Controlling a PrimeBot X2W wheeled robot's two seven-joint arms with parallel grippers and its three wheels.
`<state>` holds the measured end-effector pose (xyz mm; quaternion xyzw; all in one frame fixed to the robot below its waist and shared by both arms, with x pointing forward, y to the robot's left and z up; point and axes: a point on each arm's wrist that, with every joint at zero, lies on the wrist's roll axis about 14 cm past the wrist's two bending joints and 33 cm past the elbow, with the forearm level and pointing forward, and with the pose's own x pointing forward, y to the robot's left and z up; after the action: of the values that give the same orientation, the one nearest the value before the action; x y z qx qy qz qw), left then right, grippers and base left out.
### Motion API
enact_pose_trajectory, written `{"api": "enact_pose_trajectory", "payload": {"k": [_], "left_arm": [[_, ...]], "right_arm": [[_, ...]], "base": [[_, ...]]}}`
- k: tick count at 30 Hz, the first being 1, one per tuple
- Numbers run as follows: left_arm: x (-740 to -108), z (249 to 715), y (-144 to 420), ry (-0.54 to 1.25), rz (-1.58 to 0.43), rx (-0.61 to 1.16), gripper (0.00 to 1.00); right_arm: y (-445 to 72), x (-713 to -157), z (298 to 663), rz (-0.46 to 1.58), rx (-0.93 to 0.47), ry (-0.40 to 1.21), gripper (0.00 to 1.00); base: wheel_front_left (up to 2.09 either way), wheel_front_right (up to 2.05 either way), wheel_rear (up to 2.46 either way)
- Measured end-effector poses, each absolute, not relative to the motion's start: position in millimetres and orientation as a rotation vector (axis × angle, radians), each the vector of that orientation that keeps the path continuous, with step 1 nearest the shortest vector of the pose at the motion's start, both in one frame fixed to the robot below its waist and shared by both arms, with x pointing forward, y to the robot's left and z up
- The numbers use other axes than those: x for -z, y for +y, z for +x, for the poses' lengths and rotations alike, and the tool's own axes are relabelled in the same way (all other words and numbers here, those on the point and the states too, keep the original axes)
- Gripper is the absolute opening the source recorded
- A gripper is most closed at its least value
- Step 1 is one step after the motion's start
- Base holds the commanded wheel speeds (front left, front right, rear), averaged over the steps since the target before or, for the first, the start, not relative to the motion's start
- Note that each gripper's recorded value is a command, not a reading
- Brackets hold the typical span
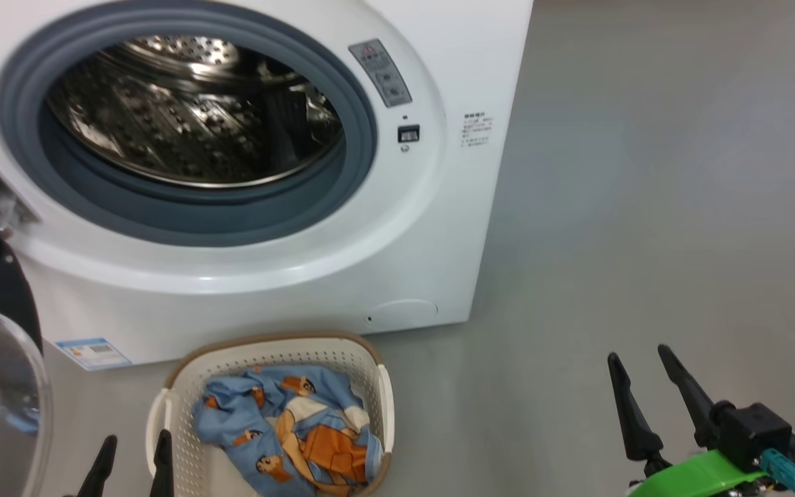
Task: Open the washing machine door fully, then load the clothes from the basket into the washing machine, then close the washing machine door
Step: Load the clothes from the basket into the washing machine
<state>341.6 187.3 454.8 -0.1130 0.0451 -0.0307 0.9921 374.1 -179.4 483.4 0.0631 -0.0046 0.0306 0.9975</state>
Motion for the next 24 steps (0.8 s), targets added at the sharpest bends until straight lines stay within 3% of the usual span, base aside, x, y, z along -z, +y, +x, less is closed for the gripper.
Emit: {"api": "enact_pose_trajectory", "payload": {"k": [11,20,24], "left_arm": [[-393.5,386.4,153.4,0.289,-0.298,0.18,1.0],[-306.6,403.3,150.3,0.609,-0.262,0.207,1.0],[-282.4,413.6,140.2,0.671,-0.27,0.229,1.0]], "right_arm": [[-178.0,-470.3,405.7,0.127,-0.06,0.015,1.0],[-177.9,-451.9,435.6,0.142,-0.061,0.043,1.0],[-176.9,-440.4,444.2,0.143,-0.065,0.065,1.0]], "base": [[0.0,0.0,0.0],[0.0,0.0,0.0],[0.0,0.0,0.0]]}}
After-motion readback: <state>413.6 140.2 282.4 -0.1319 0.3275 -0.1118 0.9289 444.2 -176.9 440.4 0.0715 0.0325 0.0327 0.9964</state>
